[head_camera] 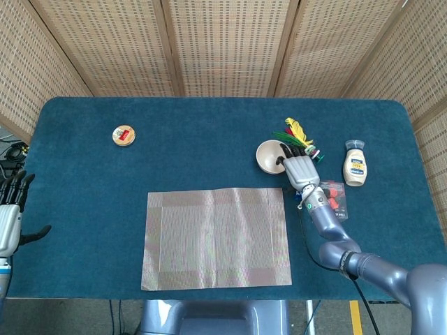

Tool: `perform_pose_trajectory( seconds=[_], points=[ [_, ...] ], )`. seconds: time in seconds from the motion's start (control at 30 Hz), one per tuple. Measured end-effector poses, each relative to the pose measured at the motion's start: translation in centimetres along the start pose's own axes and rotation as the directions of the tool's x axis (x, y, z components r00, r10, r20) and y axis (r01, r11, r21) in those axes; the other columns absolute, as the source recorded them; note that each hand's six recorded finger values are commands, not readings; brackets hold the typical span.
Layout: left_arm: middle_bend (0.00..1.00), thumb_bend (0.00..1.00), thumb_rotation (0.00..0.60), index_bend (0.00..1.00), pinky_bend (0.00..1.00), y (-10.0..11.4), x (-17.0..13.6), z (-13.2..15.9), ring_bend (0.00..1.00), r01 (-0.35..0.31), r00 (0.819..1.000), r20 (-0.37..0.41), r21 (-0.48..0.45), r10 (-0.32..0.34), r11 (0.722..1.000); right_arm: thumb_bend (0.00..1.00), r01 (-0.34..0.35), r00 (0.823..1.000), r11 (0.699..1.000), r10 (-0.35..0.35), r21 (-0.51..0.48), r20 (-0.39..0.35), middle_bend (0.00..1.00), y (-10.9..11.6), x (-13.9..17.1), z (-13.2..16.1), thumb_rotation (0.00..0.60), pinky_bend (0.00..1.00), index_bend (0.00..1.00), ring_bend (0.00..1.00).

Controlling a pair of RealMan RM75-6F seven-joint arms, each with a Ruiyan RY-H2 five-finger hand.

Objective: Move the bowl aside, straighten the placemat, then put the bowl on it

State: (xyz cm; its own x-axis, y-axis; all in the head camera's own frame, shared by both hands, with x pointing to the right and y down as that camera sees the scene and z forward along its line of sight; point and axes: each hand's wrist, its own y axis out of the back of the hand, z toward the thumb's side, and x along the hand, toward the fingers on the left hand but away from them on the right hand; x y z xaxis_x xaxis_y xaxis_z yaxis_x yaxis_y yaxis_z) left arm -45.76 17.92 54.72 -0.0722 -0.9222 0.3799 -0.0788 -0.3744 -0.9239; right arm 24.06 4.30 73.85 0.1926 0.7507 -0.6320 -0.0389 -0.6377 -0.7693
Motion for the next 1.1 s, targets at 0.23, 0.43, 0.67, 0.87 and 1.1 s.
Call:
perform_pose_trajectory(
  seconds=[0.23, 0.43, 0.67, 0.87, 1.1],
  points=[
    [0.0, 0.0, 0.6, 0.0, 0.0, -0.1, 0.2, 0.1, 0.0, -0.008, 1.0, 0.016, -0.008, 0.008, 1.0, 0.53, 0.009, 1.0, 1.0, -0.009, 0.01, -0.004, 0.0, -0.6, -1.0, 0.4, 0.6, 0.0, 0.48, 0.0],
    [0.0, 0.0, 0.6, 0.0, 0.0, -0.4, 0.3, 0.1, 0.0, -0.004, 1.0, 0.013, -0.007, 0.004, 1.0, 0.56, 0.042, 0.999, 0.999, -0.042, -0.023, -0.017, 0.0, -0.2, -1.5, 0.9, 0.6, 0.0, 0.66, 0.0],
    [0.0, 0.0, 0.6, 0.0, 0.0, -0.1, 0.2, 0.1, 0.0, -0.01, 1.0, 0.02, -0.023, 0.01, 1.0, 0.58, 0.134, 0.987, 0.988, -0.14, -0.08, -0.083, 0.0, 2.0, -0.2, 1.7, 0.6, 0.0, 0.72, 0.0],
    [0.0, 0.0, 0.6, 0.0, 0.0, 0.1, -0.1, 0.5, 0.0, -0.008, 0.999, 0.042, -0.039, 0.009, 0.999, 0.58, 0.181, 0.967, 0.979, -0.194, -0.092, -0.166, 0.0, 3.6, 2.3, 2.7, 0.6, 0.0, 0.72, 0.0],
    [0.0, 0.0, 0.6, 0.0, 0.0, 0.3, -0.4, 0.7, 0.0, -0.005, 0.998, 0.058, -0.057, 0.009, 0.998, 0.58, 0.204, 0.932, 0.976, -0.217, -0.075, -0.29, 0.0, 4.8, 6.5, 4.7, 0.6, 0.0, 0.72, 0.0]
  ],
)
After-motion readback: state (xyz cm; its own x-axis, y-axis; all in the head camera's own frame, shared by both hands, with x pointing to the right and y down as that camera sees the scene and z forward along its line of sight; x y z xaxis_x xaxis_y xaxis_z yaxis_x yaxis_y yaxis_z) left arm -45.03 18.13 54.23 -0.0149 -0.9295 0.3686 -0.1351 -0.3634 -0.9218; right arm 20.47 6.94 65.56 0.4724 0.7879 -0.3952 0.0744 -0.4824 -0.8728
